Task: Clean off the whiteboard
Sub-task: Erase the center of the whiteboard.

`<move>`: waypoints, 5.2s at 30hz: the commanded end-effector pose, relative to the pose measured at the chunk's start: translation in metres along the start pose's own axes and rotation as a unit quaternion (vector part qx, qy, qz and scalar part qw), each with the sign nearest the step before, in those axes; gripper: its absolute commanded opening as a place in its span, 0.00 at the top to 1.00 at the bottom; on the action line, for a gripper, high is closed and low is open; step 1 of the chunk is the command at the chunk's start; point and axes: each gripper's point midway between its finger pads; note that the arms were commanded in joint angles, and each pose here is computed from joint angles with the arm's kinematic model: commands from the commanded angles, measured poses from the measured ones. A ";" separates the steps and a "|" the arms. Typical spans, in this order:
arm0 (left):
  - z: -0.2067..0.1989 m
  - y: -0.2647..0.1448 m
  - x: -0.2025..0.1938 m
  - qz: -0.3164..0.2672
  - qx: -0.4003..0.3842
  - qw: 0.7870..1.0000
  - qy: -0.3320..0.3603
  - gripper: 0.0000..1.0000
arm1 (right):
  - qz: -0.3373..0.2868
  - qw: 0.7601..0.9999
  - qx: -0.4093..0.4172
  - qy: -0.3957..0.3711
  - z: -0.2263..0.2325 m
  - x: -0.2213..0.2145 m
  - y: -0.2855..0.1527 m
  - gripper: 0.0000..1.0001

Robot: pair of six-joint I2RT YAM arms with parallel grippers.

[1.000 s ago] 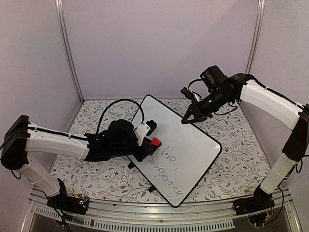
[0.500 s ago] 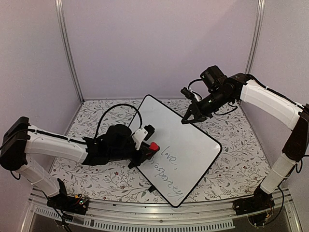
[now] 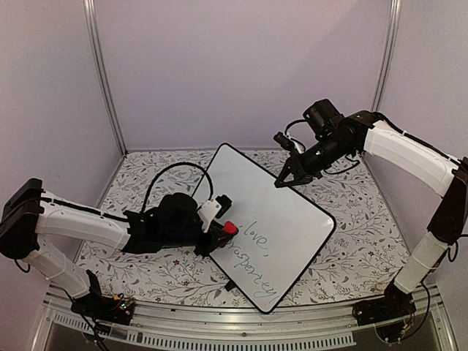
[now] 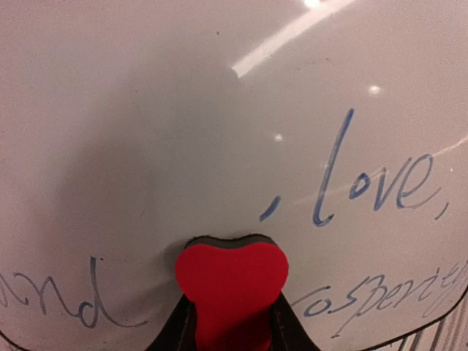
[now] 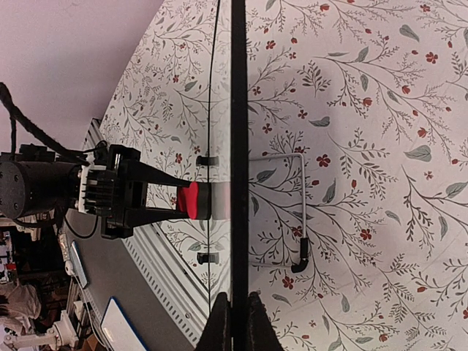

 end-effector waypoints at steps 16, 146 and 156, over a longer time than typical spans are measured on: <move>-0.011 0.011 0.042 -0.008 -0.015 0.999 0.040 1.00 | 0.005 0.999 0.019 -0.033 0.014 0.000 0.004 1.00; -0.026 0.003 -0.027 0.065 -0.014 0.998 0.021 1.00 | 0.006 0.999 0.019 -0.032 0.014 -0.001 0.005 1.00; -0.032 0.010 0.020 0.016 -0.026 0.999 0.045 1.00 | 0.006 0.999 0.017 -0.032 0.013 -0.002 0.005 1.00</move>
Point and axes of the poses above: each gripper's point midway between its finger pads, its own y axis out along the fingers, its own z axis along the line the jaws close on, x = y × z, and after that the axes turned 13 degrees about y, right-handed
